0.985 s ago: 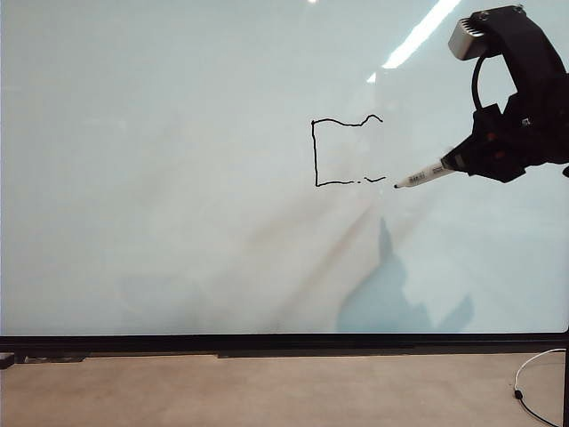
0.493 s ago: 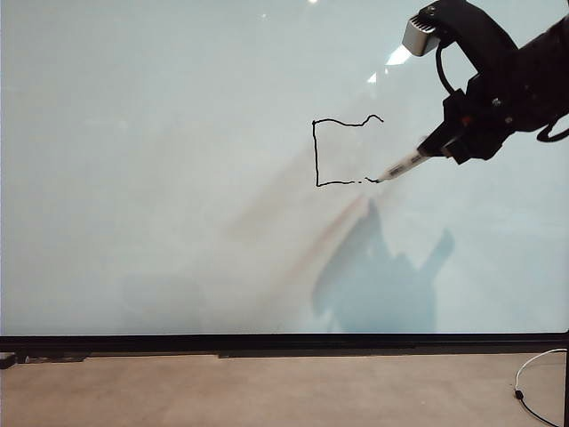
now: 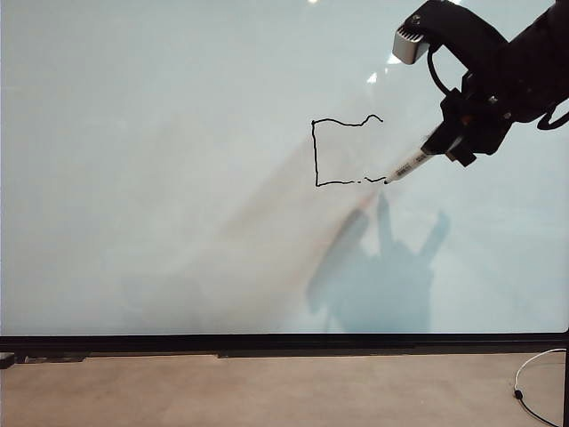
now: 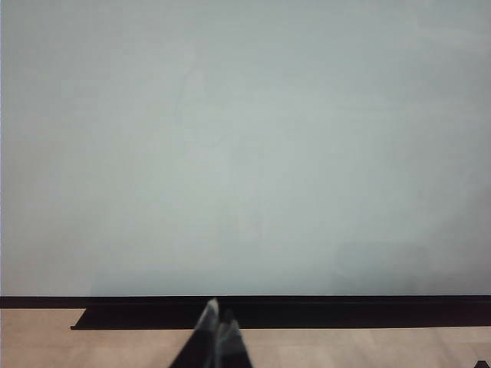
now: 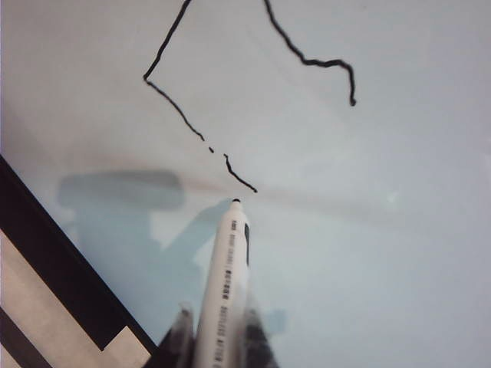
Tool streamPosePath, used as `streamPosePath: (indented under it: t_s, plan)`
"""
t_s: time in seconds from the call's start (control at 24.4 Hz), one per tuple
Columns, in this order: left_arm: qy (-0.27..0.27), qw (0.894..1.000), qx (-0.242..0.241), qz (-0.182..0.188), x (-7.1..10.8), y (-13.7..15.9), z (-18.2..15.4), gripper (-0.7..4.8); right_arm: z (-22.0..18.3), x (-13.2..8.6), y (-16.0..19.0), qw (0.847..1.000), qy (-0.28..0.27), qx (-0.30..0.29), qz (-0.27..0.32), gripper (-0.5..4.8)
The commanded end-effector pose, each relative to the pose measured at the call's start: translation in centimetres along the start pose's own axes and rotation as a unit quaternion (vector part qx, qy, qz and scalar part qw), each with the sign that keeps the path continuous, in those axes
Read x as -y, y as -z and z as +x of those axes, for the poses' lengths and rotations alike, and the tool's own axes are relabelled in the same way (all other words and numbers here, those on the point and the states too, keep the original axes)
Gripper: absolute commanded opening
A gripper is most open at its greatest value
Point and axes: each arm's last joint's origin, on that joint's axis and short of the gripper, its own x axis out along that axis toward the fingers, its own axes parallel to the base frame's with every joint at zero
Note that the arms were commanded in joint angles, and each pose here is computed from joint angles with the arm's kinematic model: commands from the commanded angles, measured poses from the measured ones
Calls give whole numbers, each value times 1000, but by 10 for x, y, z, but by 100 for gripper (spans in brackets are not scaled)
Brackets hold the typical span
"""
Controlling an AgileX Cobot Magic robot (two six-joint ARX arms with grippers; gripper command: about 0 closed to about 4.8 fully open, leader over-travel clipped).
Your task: Pick up the pen on the shelf to the right of the whiteboard and draw a rectangle.
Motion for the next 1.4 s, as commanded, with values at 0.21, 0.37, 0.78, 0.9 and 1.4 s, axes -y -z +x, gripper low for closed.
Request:
streamPosePath:
  t_s: [0.21,0.37,0.78,0.9,1.4]
  plan:
    - [2,1000,5,2,0,-2,0,-5,0,5,-5,1000,16,4,-5,-5]
    - [2,1000,5,2,0,-2,0,-4,0,5,-5,1000,17,4,-5,-5]
    - [2,1000,5,2,0,-2,0,-4,3,5,-4,1000,22,8,-7,-5]
    - [2,1000,4,2,0,-1,0,-5,7,4,-3,1000,16,8,-4,-5]
    - [2,1000,4,2,0,-1,0,-4,10,10,-9,999,33,19,-5,-5]
